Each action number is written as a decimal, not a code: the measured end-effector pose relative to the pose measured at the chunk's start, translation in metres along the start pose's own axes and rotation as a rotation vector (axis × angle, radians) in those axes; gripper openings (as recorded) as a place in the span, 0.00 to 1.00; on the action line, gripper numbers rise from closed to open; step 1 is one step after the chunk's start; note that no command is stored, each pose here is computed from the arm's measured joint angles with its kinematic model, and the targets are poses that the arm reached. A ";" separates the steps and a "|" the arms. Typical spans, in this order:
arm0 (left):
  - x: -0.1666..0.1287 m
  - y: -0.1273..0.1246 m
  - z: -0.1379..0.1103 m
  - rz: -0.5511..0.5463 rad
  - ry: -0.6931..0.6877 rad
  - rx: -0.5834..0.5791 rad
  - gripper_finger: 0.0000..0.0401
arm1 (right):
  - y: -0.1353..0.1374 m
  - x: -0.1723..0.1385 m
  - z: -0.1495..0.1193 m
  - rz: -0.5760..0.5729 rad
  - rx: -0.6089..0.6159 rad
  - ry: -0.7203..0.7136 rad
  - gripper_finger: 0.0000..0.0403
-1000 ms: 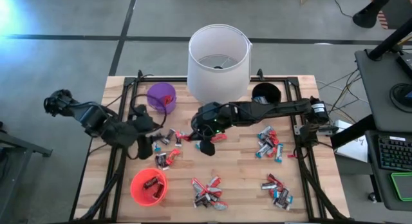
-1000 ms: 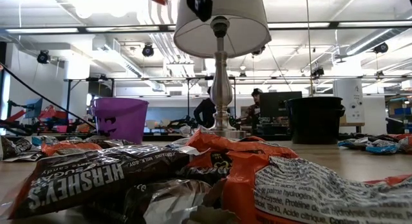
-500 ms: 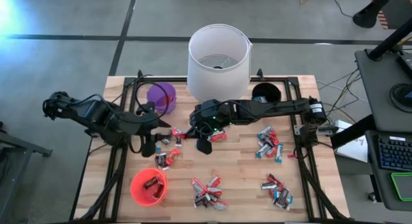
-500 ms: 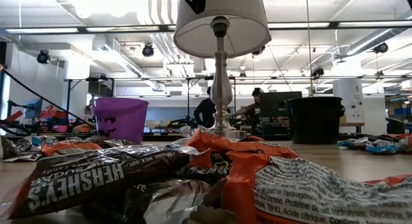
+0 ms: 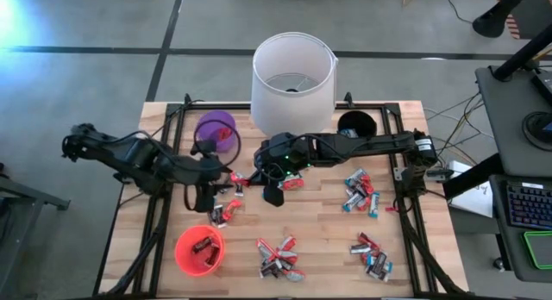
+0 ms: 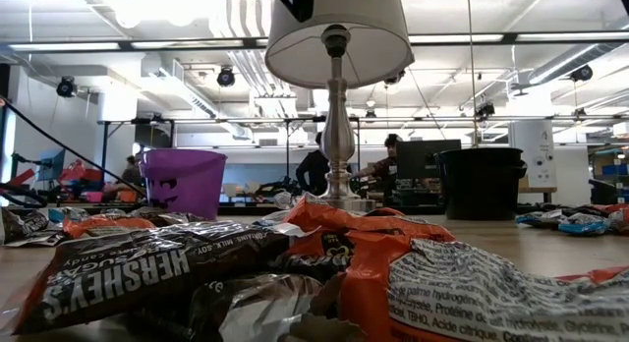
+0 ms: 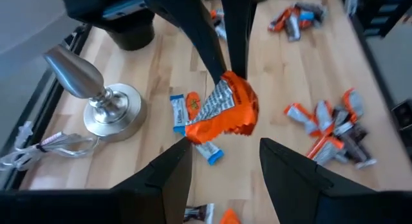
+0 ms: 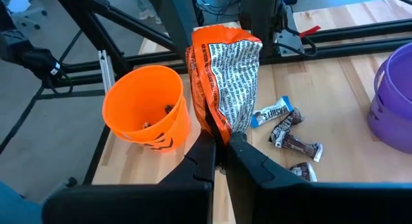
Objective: Sort candy
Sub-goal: Put the orange chocolate into the purple bucket, then put the black chocolate into the orange bucket
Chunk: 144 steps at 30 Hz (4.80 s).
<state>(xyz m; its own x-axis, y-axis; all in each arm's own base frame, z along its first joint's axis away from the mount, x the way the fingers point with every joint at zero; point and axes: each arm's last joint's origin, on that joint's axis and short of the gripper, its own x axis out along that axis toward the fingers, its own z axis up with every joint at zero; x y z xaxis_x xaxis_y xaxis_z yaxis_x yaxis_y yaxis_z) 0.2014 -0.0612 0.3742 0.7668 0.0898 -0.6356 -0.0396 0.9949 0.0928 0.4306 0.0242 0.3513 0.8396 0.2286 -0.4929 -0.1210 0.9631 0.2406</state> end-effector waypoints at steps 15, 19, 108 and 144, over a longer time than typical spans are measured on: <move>0.002 0.001 0.001 0.038 0.001 0.080 0.41 | 0.000 0.000 -0.002 0.024 0.020 0.024 0.03; 0.000 0.001 0.003 0.023 -0.026 0.104 0.41 | 0.001 0.000 -0.002 0.041 0.020 0.029 0.03; -0.005 0.162 -0.072 0.368 0.433 -0.050 0.02 | 0.020 -0.009 -0.042 -0.102 0.341 0.409 0.30; 0.034 0.175 -0.106 0.298 0.430 -0.100 0.27 | 0.032 -0.009 -0.079 -0.295 0.433 0.616 0.33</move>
<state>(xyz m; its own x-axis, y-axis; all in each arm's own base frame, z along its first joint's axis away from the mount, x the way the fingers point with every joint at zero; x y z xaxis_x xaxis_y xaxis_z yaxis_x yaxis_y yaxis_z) 0.1528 0.1207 0.2873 0.3816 0.3594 -0.8516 -0.2927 0.9209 0.2575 0.3773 0.0644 0.2971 0.3474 0.1328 -0.9283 0.3814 0.8843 0.2692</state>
